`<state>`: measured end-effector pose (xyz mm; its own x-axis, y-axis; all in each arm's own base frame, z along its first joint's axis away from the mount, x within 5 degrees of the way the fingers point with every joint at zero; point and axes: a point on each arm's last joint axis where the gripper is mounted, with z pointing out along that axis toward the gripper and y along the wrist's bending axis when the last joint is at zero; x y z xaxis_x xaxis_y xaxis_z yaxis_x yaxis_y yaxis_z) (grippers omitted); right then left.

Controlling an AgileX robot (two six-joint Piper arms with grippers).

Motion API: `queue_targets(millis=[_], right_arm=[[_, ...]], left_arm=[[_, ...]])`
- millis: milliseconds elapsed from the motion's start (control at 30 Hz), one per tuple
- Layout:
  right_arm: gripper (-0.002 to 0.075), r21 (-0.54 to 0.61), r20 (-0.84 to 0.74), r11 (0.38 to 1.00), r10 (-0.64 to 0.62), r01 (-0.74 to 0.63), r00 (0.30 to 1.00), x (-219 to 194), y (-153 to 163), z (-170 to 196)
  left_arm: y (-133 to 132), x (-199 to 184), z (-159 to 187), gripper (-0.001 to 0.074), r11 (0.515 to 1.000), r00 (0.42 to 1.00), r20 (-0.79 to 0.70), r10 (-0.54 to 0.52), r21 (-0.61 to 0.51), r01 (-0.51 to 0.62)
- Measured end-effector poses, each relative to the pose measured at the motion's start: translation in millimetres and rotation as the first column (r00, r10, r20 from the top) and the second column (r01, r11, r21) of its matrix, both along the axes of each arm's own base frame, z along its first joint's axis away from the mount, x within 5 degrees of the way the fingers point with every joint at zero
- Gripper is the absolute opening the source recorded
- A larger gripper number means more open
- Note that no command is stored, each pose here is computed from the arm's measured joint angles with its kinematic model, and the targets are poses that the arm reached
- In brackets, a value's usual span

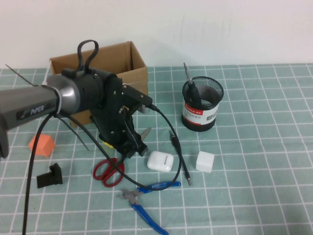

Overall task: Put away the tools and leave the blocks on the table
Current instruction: Pick up the scissors from the table

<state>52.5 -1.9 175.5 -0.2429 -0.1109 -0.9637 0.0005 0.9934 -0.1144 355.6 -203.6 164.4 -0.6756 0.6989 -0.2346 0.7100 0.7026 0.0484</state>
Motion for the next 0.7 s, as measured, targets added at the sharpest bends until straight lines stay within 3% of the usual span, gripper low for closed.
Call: queue_targets(millis=[467, 700], right_arm=[[-0.0006, 0.0, 0.0, 1.0, 0.0, 0.0, 1.0, 0.0, 0.0, 0.0], [-0.0006, 0.0, 0.0, 1.0, 0.0, 0.0, 1.0, 0.0, 0.0, 0.0]], left_arm=[[-2.9, -1.0, -2.0, 0.0264, 0.997, 0.996, -0.043, -0.074, -0.006, 0.074], [-2.0, 0.1, -3.0, 0.0148, 0.992, 0.991, -0.061, -0.122, 0.027, 0.124]])
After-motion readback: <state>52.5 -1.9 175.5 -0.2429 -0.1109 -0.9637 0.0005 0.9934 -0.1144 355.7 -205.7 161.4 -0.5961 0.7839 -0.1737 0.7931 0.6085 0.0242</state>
